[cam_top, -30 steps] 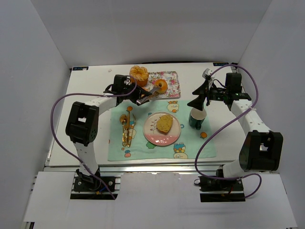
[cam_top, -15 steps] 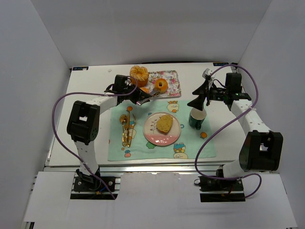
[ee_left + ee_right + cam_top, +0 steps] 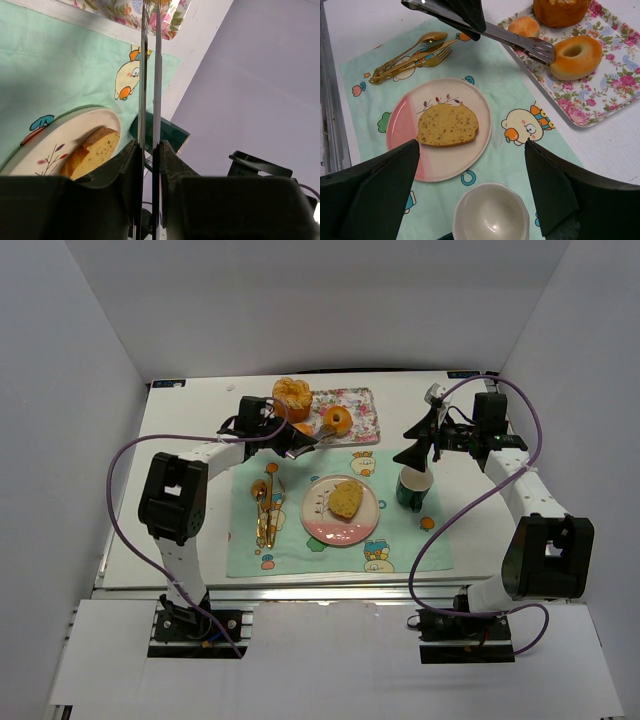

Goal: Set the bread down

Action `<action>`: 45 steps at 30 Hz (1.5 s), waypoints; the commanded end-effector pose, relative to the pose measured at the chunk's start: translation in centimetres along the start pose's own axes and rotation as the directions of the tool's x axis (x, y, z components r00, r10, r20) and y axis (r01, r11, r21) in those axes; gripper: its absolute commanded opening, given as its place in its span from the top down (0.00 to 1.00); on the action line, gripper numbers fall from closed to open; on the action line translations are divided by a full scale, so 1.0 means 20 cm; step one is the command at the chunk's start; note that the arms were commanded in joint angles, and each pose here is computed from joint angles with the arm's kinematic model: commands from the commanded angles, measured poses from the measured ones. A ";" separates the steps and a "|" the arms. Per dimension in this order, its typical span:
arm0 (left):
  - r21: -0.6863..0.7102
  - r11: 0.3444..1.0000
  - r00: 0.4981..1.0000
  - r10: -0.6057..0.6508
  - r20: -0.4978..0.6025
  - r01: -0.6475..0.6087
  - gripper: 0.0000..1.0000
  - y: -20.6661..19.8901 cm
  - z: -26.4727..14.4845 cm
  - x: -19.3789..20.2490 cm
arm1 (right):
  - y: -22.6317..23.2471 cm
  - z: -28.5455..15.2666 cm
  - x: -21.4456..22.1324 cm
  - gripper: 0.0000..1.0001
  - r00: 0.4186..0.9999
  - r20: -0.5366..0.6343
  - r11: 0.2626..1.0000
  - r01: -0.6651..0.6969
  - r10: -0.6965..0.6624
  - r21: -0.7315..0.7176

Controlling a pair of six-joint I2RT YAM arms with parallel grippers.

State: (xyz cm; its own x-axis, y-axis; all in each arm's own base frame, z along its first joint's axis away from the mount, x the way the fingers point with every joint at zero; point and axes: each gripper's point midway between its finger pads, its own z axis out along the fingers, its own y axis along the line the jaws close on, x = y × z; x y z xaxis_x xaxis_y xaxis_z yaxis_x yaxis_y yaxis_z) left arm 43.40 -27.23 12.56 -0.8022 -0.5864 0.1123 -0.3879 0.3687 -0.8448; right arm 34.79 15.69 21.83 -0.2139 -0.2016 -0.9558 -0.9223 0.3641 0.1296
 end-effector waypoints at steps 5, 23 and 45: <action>0.063 0.991 0.993 0.122 0.007 -0.122 0.96 -0.16 -0.19 0.07 | 0.02 -0.03 -0.10 0.10 0.998 0.038 0.998 0.055 -0.055 -0.006; 0.102 0.963 0.962 0.259 -0.087 -0.251 1.00 -0.09 -0.68 0.55 | 0.01 -0.04 -0.12 0.10 0.998 0.029 0.998 0.058 -0.058 -0.002; 0.015 0.970 0.933 0.237 -0.271 -0.242 0.87 0.28 -0.76 0.92 | 0.02 -0.04 -0.14 0.11 0.998 0.035 0.999 0.043 -0.043 -0.005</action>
State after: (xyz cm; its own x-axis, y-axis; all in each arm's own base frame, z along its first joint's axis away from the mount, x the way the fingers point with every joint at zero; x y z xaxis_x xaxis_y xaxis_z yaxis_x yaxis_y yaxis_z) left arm 19.48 -24.69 17.72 -0.9543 -0.2886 0.0778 -0.2169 0.4894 -0.8446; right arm 34.92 15.80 23.18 -0.1993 -0.1964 -0.9601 -0.9273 0.3545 0.1200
